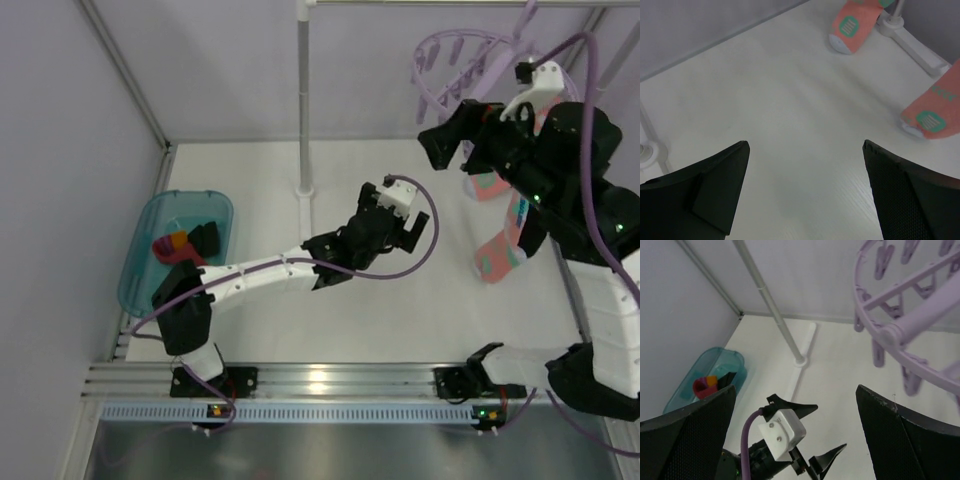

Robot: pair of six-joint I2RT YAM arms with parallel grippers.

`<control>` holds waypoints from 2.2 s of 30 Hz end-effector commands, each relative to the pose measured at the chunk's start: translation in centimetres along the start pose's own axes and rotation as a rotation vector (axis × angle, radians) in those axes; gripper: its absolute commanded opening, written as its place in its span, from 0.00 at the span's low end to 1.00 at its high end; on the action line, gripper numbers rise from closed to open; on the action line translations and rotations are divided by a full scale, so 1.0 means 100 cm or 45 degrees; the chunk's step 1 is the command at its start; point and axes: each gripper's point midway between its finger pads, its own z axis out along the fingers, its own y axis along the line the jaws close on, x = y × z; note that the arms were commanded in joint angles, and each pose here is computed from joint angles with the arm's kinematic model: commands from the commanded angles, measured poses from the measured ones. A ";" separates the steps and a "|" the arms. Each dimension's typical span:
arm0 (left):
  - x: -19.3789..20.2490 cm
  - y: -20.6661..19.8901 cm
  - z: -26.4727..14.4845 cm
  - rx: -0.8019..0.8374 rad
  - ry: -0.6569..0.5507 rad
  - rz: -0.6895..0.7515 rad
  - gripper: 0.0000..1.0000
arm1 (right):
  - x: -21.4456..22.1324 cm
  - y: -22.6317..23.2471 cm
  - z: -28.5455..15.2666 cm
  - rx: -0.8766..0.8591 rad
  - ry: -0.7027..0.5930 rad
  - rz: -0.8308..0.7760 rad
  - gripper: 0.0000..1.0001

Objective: Remove the socks clipped to the hanger

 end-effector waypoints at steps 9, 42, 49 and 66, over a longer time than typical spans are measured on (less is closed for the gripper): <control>-0.061 -0.073 0.045 0.358 -0.207 0.030 0.98 | 0.024 -0.098 -0.041 0.669 0.041 -0.091 0.99; -0.021 -0.170 0.103 0.779 -0.410 -0.259 0.98 | 0.030 -0.138 -0.064 0.892 0.027 -0.099 0.99; -0.033 -0.161 0.140 0.467 -0.529 -0.311 0.99 | 0.033 -0.120 -0.059 0.738 0.028 -0.034 0.98; 0.000 -0.156 0.179 0.386 -0.507 -0.223 0.00 | 0.016 -0.113 -0.074 0.700 -0.039 -0.042 0.98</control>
